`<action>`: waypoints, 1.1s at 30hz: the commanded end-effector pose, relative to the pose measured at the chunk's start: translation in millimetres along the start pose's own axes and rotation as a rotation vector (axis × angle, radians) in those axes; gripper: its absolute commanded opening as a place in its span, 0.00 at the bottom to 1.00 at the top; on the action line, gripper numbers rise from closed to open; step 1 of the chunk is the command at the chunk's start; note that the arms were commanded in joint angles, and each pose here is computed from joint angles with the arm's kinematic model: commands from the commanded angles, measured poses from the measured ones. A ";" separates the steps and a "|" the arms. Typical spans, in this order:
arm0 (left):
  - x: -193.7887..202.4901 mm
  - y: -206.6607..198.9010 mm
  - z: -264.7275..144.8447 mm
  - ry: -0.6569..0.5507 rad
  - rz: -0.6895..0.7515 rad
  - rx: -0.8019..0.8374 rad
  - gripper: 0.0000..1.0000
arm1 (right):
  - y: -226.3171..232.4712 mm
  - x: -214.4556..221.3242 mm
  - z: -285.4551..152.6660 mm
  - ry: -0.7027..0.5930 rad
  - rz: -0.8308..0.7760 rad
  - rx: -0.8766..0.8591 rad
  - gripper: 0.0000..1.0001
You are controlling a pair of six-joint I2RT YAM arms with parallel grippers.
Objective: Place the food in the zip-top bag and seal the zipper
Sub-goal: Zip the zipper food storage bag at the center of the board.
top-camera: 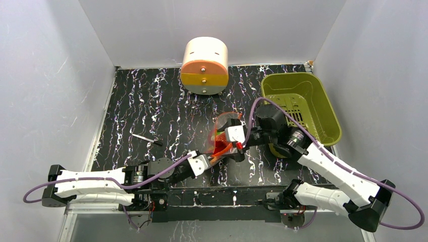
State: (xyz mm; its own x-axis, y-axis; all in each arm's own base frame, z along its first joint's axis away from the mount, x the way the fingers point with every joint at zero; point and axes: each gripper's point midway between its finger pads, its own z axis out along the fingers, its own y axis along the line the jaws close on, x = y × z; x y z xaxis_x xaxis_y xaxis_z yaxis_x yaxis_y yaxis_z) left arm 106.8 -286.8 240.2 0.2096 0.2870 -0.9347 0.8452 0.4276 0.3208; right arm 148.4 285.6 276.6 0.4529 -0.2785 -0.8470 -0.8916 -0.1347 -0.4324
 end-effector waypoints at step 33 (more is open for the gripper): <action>-34.5 19.6 -10.6 -0.081 -0.072 -0.060 0.00 | 5.3 12.4 32.6 0.108 -0.115 -0.021 0.70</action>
State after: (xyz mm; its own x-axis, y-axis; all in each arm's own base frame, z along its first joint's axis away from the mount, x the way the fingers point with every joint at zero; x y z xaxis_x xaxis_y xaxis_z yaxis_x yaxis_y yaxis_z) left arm 108.6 -282.0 244.5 0.1913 0.2771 -0.9416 0.8399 0.4503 0.3031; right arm 147.7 309.8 234.7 0.5053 -0.4012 -0.7640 -0.8626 -0.2093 -0.4606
